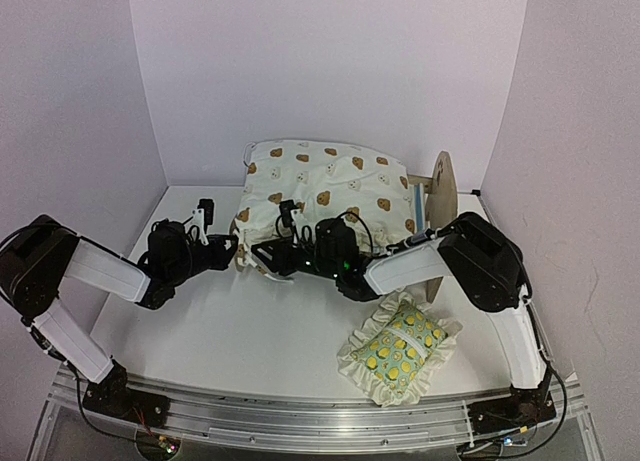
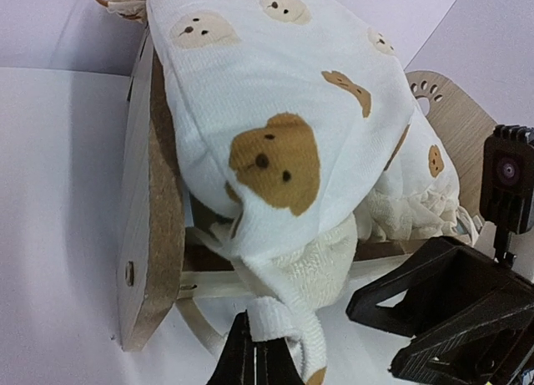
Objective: Set up the pet bed
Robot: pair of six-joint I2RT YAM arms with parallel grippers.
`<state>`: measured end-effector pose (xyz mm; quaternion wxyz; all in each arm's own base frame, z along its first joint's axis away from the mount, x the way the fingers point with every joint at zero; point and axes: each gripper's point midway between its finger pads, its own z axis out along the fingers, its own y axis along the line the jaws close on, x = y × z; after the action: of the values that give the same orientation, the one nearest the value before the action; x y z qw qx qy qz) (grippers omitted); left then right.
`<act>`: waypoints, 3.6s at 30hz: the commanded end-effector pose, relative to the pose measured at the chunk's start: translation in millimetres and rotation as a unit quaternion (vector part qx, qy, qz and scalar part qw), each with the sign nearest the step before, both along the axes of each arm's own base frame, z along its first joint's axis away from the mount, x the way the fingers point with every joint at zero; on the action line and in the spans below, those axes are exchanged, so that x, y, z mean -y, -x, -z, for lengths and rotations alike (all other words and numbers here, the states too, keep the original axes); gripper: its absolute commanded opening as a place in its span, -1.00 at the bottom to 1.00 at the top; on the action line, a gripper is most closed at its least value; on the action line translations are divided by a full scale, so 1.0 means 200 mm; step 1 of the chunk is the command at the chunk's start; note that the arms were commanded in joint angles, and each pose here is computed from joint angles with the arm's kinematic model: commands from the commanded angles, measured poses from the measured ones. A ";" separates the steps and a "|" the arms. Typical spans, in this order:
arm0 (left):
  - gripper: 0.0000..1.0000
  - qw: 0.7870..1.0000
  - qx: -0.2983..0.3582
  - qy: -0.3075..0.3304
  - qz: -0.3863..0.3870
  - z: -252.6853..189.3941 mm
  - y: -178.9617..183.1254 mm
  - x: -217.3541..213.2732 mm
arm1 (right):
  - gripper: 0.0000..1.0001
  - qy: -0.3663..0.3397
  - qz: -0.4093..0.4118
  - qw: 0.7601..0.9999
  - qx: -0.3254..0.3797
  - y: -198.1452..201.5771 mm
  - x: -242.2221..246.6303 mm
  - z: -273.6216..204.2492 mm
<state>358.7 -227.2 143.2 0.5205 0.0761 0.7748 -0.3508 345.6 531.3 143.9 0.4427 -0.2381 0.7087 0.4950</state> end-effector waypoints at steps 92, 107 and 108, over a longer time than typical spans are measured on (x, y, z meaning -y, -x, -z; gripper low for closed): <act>-0.26 0.987 -0.039 0.020 -0.156 -0.49 -0.06 -0.41 | 0.26 0.239 -0.010 0.971 -0.026 0.37 0.50 -0.17; 0.03 0.992 -0.095 -0.059 0.056 -0.20 0.29 0.38 | 0.69 0.450 0.421 0.784 0.079 0.14 1.68 -0.56; 0.03 0.991 -0.090 -0.068 0.069 -0.21 0.30 0.44 | 0.69 0.454 0.432 0.775 0.078 0.13 1.72 -0.57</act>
<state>299.9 -272.7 168.7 0.4099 0.0846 0.8477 -0.3259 313.3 252.2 235.8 0.4854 -0.1723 0.8569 -0.0206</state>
